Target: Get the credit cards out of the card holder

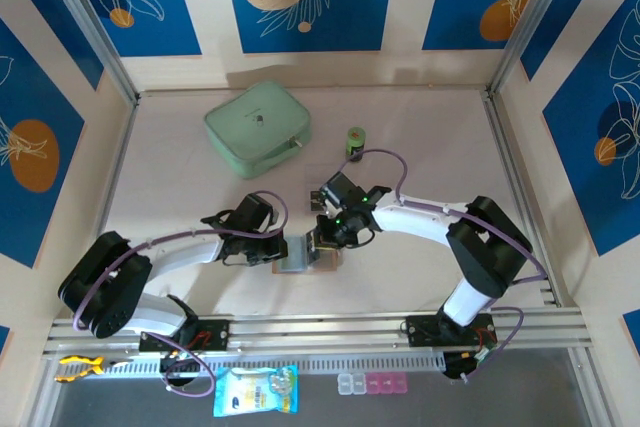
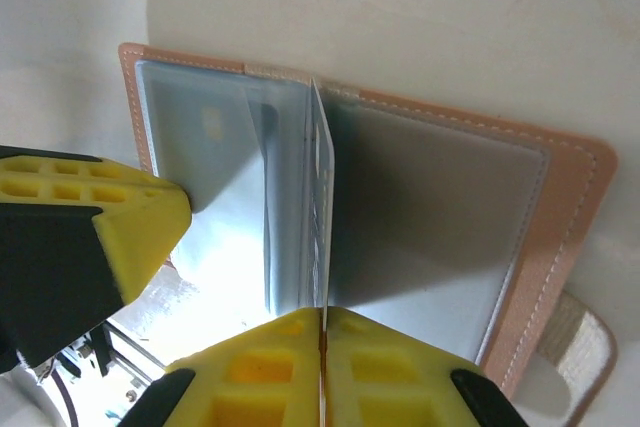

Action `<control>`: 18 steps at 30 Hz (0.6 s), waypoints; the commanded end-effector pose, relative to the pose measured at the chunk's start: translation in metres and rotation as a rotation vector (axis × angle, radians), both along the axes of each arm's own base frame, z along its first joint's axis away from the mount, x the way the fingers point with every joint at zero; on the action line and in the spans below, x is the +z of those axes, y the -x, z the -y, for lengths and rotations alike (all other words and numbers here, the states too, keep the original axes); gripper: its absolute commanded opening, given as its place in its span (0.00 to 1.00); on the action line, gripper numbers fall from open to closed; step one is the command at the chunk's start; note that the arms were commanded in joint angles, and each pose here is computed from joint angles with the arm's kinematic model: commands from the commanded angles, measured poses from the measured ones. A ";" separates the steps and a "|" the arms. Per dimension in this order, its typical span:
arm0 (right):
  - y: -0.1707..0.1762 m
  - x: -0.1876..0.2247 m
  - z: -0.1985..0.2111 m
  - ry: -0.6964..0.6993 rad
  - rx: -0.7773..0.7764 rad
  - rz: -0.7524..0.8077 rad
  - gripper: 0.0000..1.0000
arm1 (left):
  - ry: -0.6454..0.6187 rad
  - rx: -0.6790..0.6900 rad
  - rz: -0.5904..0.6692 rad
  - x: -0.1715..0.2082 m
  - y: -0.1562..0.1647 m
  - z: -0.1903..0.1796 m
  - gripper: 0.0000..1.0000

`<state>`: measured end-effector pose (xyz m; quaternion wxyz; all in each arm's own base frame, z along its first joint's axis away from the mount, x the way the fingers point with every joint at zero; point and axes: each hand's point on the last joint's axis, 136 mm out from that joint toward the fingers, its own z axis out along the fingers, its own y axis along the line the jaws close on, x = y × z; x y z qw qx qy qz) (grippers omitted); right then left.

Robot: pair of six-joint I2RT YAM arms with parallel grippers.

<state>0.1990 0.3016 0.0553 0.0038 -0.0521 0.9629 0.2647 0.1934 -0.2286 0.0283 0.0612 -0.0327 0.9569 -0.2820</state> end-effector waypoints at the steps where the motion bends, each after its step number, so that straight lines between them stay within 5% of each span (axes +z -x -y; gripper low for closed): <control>1: 0.005 -0.006 0.007 0.082 0.032 -0.007 0.09 | -0.058 -0.012 -0.044 -0.017 0.014 -0.012 0.01; 18: -0.012 -0.008 -0.002 0.078 -0.028 0.044 0.16 | -0.056 -0.019 -0.044 -0.020 0.014 -0.012 0.01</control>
